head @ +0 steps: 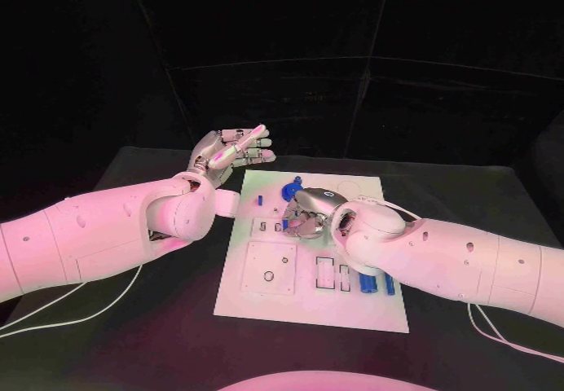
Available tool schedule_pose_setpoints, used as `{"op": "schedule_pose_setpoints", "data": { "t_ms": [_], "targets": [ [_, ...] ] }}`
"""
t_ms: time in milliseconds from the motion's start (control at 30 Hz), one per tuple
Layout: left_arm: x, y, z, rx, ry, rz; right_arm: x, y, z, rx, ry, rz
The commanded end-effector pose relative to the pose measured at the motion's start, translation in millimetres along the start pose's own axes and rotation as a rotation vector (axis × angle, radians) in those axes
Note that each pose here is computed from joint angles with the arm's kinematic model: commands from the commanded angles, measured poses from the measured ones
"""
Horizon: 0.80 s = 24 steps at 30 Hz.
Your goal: Assemble the parts on the task board
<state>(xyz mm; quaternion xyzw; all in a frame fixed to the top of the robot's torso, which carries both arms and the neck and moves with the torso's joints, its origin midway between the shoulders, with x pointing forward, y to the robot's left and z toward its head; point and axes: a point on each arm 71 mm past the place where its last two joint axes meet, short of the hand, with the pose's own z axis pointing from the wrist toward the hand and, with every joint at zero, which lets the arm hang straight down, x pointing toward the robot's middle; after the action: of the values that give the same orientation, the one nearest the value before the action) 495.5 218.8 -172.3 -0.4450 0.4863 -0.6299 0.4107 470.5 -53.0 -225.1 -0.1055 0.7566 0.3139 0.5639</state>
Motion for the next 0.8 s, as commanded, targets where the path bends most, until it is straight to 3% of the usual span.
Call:
{"op": "schedule_pose_setpoints", "data": {
  "t_ms": [33,800],
  "targets": [
    [1.0,-1.7,0.4,0.008,0.011,-0.003,1.8,-0.6,-0.2,0.008,0.009,-0.010],
    [0.5,-1.9,0.2,0.010,0.009,-0.001,0.1,0.2,0.0,0.011,-0.017,-0.002]
  ]
}}
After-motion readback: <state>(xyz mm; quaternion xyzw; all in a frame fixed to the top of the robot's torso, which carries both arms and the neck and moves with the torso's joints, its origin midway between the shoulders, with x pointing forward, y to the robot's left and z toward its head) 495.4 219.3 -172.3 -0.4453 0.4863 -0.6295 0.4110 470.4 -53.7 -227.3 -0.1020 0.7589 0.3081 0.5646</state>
